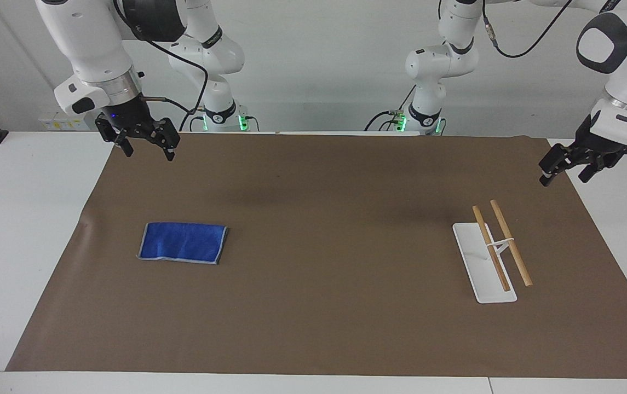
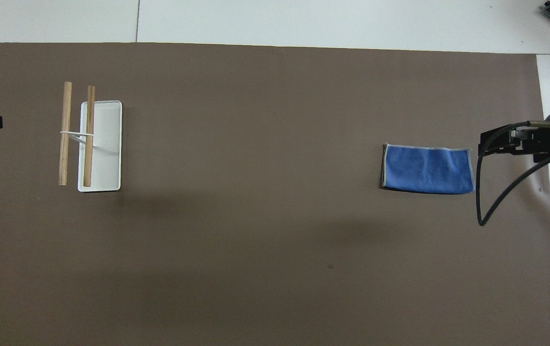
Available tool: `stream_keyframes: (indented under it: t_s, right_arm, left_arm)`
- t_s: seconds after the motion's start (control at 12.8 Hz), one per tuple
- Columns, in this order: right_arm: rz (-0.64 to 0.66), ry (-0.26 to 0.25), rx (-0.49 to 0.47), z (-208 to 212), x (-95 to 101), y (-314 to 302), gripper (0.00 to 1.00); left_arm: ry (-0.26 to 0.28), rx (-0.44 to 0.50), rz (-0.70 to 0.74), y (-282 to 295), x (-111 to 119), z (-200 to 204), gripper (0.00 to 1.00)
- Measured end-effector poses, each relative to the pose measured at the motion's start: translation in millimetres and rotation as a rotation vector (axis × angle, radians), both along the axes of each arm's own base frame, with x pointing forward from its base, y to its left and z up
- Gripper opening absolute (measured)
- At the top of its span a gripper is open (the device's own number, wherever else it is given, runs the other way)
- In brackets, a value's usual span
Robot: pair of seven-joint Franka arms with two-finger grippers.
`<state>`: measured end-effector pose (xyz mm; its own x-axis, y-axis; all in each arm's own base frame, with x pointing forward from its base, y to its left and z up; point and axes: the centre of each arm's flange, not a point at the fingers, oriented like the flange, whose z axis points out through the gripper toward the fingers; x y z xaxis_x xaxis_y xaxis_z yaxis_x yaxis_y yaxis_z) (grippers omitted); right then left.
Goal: Right arm passes towel to left arm to hang
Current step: 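Lower the right gripper onto the blue towel's near edge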
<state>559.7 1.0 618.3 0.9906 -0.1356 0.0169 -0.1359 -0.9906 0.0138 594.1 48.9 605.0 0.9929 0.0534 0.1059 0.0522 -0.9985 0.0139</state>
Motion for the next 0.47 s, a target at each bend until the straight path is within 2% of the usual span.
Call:
stream_keyframes:
  t_s: [0.31,0.47]
  right_arm:
    - [-0.018,0.006,0.000,-9.3,0.7,-10.3,1.00]
    - [-0.009,-0.016,0.000,-18.0,4.5,-14.6,1.00]
  left_arm:
    - [0.000,0.000,0.000,0.0,0.0,0.0,1.00]
    - [0.000,0.000,0.000,0.0,0.0,0.0,1.00]
